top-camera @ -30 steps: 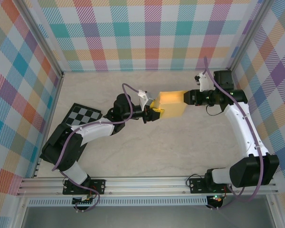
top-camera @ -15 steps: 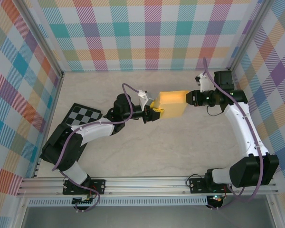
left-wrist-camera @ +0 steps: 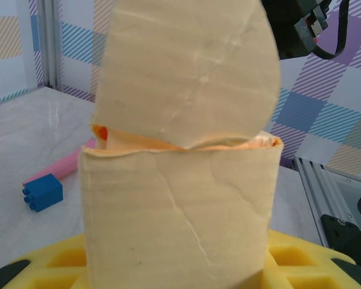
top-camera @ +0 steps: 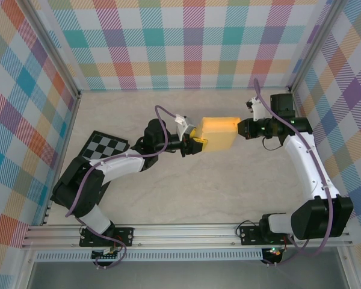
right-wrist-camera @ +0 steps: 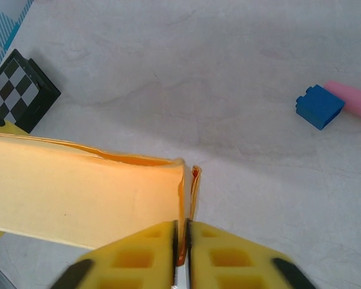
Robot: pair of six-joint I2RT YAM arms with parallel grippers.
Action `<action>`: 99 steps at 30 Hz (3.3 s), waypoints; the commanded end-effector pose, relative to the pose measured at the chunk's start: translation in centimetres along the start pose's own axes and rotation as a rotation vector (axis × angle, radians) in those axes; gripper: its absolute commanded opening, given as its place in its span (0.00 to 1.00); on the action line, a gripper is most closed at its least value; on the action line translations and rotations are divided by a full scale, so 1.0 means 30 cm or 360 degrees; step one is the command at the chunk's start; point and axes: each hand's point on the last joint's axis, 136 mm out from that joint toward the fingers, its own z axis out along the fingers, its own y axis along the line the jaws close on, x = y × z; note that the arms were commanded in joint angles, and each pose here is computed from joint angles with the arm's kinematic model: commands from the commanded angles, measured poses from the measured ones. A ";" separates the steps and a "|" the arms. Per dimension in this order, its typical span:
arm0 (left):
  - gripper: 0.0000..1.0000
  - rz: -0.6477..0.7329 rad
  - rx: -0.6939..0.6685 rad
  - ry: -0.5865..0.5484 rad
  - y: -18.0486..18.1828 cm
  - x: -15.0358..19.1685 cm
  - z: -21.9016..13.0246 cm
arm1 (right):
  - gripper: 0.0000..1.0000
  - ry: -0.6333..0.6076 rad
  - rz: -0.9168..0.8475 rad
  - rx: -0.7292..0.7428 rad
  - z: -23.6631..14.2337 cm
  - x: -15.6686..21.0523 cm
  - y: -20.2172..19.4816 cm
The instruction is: Fold the paper box
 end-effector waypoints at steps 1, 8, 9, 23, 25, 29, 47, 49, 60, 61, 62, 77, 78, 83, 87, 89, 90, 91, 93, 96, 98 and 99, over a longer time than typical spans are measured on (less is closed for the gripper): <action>0.40 0.0170 0.0035 -0.0163 -0.034 -0.154 -0.019 | 0.28 -0.0007 -0.0067 -0.0016 -0.028 0.031 0.028; 0.40 0.0348 0.0069 0.0028 -0.042 -0.077 -0.038 | 0.55 -0.0149 -0.0601 0.0001 -0.123 0.036 0.070; 0.40 0.0377 0.0075 0.0047 -0.042 -0.074 -0.046 | 0.58 -0.0141 -0.0796 -0.0040 -0.129 0.059 0.092; 0.40 0.0650 0.0390 0.0150 -0.167 -0.067 -0.127 | 0.80 -0.0009 -0.2233 0.0164 -0.167 0.165 0.058; 0.40 0.0663 0.0404 0.0164 -0.174 -0.060 -0.132 | 0.79 0.0046 -0.2337 0.0277 -0.164 0.160 0.014; 0.40 0.0670 0.0450 0.0184 -0.189 -0.053 -0.139 | 0.79 -0.0080 -0.2528 0.0405 -0.172 0.112 0.020; 0.39 0.0635 0.0464 0.0167 -0.184 -0.067 -0.124 | 0.43 -0.0307 -0.2644 0.0007 -0.182 0.200 0.201; 0.39 0.0631 0.0465 0.0157 -0.184 -0.072 -0.123 | 0.42 -0.0298 -0.2644 -0.0004 -0.173 0.208 0.201; 0.39 0.0605 0.0473 0.0162 -0.189 -0.075 -0.120 | 0.33 -0.0282 -0.2652 -0.0024 -0.152 0.216 0.201; 0.39 0.0597 0.0469 0.0163 -0.186 -0.076 -0.118 | 0.32 -0.0277 -0.2653 -0.0027 -0.151 0.220 0.202; 0.39 0.0587 0.0462 0.0158 -0.184 -0.080 -0.116 | 0.30 -0.0275 -0.2649 -0.0030 -0.150 0.225 0.201; 0.38 0.0483 0.0485 0.0120 -0.180 -0.126 -0.098 | 0.24 -0.0278 -0.2610 0.0014 -0.118 0.264 0.180; 0.38 0.0480 0.0483 0.0119 -0.178 -0.127 -0.097 | 0.24 -0.0281 -0.2613 0.0024 -0.116 0.264 0.177; 0.38 0.0472 0.0450 0.0160 -0.159 -0.106 -0.090 | 0.38 -0.0275 -0.2572 0.0072 -0.136 0.249 0.175; 0.38 0.0448 0.0372 0.0183 -0.128 -0.090 -0.079 | 0.47 -0.0251 -0.2514 0.0077 -0.176 0.239 0.185; 0.38 0.0434 0.0325 0.0176 -0.112 -0.090 -0.075 | 0.52 -0.0304 -0.2494 0.0059 -0.194 0.231 0.209; 0.38 0.0430 0.0303 0.0175 -0.104 -0.089 -0.074 | 0.53 -0.0326 -0.2479 0.0053 -0.200 0.228 0.218; 0.38 0.0424 0.0269 0.0179 -0.092 -0.085 -0.072 | 0.56 -0.0357 -0.2431 0.0051 -0.209 0.218 0.228; 0.39 0.0426 0.0214 0.0190 -0.074 -0.077 -0.068 | 0.60 -0.0394 -0.2313 0.0054 -0.225 0.193 0.239; 0.39 0.0468 0.0207 0.0259 -0.075 -0.033 -0.063 | 0.66 -0.0521 -0.2064 -0.0025 -0.266 0.131 0.292; 0.39 0.0503 0.0204 0.0310 -0.082 0.000 -0.054 | 0.67 -0.0647 -0.1744 -0.0206 -0.310 0.051 0.365; 0.39 0.0523 0.0203 0.0326 -0.084 0.013 -0.049 | 0.65 -0.0680 -0.1613 -0.0295 -0.323 0.022 0.392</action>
